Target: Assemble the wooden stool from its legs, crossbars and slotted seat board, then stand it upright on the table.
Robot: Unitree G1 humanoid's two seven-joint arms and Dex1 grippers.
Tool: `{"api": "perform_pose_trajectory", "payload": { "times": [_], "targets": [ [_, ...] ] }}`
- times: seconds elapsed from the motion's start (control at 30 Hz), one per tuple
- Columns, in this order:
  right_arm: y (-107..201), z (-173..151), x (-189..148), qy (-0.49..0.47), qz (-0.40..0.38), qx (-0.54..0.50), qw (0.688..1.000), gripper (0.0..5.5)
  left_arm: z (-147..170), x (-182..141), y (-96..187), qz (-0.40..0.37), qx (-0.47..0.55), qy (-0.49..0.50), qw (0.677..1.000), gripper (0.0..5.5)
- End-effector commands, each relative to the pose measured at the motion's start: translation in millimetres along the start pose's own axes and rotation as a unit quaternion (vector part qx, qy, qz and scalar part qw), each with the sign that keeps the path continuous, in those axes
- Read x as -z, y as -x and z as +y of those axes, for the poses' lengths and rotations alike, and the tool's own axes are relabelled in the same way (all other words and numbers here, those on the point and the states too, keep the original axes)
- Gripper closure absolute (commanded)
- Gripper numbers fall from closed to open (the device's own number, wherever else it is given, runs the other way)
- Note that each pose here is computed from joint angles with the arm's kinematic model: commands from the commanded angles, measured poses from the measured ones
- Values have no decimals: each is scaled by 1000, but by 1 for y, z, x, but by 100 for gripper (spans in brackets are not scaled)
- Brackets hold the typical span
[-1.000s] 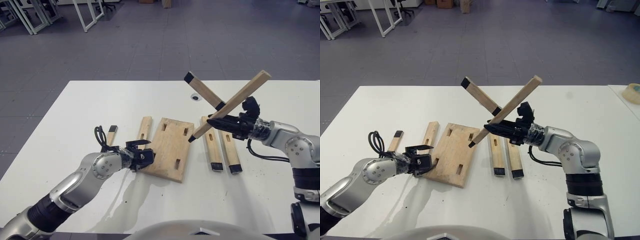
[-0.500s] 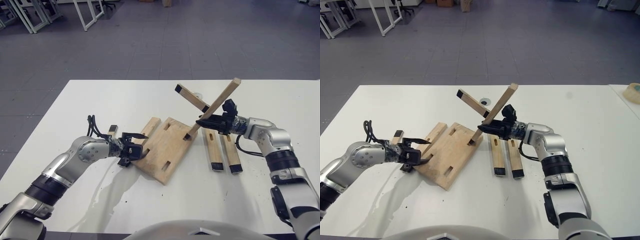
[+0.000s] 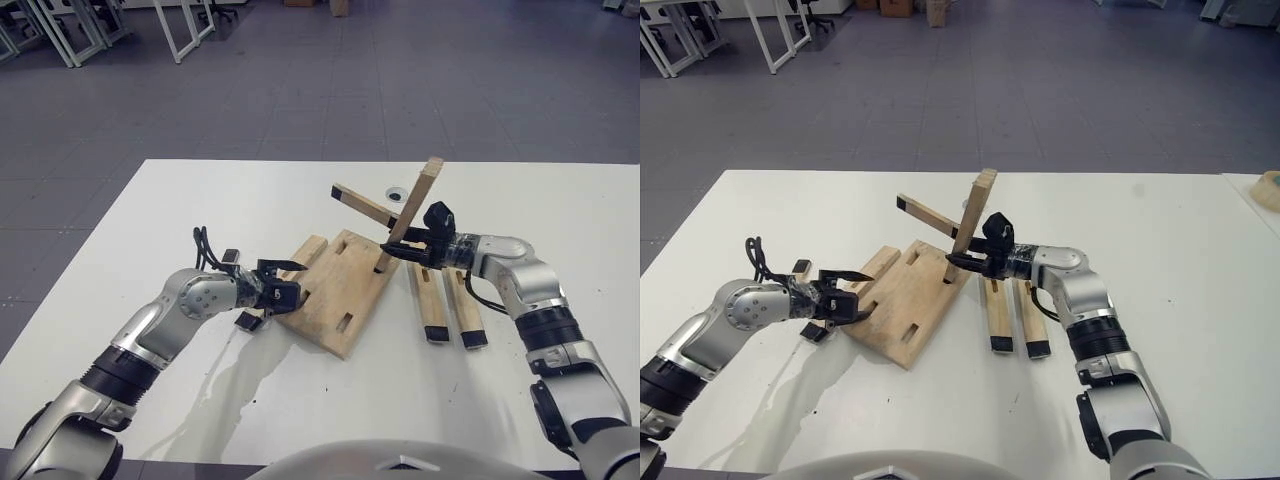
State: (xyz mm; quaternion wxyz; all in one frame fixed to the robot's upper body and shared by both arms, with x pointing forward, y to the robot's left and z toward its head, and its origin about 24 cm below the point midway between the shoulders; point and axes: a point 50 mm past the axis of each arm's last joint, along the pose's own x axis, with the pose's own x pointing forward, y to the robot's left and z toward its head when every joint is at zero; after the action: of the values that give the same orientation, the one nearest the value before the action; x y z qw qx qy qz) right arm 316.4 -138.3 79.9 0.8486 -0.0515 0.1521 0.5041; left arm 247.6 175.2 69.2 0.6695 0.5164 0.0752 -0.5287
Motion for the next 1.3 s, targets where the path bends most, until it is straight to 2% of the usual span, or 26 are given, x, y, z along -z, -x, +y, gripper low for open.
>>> {"api": "perform_pose_trajectory", "payload": {
  "times": [0.03,0.2,0.4,0.6,0.87,1.1,1.3],
  "targets": [
    [-7,8,58,-37,133,43,990,348,-24,-18,-18,-40,32,20,998,207],
    [12,9,101,-72,185,63,978,347,-23,-22,-22,-49,18,32,998,207],
    [28,14,65,-154,93,-24,983,347,-27,-12,-13,-44,-4,48,998,207],
    [39,5,71,-188,97,4,977,347,-29,-6,-15,-37,-10,55,998,207],
    [34,3,65,-171,84,4,982,347,-27,-12,-20,-45,-18,51,997,207],
    [29,0,33,-131,33,13,991,347,-25,-13,-21,-46,-19,50,998,207],
    [27,2,24,-123,24,7,992,347,-25,-13,-21,-44,-20,51,998,207]
  ]
}}
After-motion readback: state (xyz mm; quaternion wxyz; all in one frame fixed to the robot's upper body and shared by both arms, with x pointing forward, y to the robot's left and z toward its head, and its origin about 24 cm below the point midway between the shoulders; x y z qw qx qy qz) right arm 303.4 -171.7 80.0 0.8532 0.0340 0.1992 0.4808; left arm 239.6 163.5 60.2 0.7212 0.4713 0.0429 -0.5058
